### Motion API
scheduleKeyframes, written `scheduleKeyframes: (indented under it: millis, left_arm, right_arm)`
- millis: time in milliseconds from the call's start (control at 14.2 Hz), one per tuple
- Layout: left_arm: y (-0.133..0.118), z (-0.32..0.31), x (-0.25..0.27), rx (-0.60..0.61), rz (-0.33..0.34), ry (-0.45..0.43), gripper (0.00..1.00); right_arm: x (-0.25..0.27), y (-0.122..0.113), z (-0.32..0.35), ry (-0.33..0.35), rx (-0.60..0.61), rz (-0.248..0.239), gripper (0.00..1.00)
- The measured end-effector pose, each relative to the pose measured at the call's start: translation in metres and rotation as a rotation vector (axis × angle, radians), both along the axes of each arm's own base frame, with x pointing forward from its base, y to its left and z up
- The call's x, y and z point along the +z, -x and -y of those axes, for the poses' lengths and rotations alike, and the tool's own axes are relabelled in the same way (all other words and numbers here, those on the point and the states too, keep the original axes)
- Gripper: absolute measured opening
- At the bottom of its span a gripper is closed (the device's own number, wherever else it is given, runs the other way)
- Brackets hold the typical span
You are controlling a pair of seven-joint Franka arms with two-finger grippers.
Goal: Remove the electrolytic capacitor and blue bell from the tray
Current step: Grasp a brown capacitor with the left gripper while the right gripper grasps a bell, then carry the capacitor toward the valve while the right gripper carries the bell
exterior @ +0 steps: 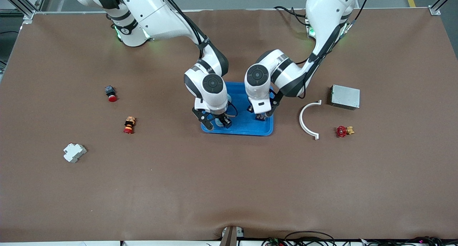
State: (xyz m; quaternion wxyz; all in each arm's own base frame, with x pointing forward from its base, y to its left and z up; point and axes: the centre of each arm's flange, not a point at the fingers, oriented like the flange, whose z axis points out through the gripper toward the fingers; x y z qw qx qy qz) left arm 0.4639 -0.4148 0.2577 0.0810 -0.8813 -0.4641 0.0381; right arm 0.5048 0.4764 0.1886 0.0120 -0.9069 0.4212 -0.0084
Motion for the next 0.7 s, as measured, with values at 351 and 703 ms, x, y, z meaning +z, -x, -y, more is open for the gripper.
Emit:
scheduleKeyframes:
  millis: [351,703]
  left_arm:
    - [-0.05,-0.09,0.097,-0.037,0.028,-0.022,0.33]
    - [-0.087,-0.205,0.104,-0.05,-0.049,-0.035,0.33]
  right_arm:
    - [0.006,-0.001,-0.005,-0.002,0.004,0.002,0.66]
    - [0.041,-0.005,-0.018,0.059,0.025,-0.059,0.66]
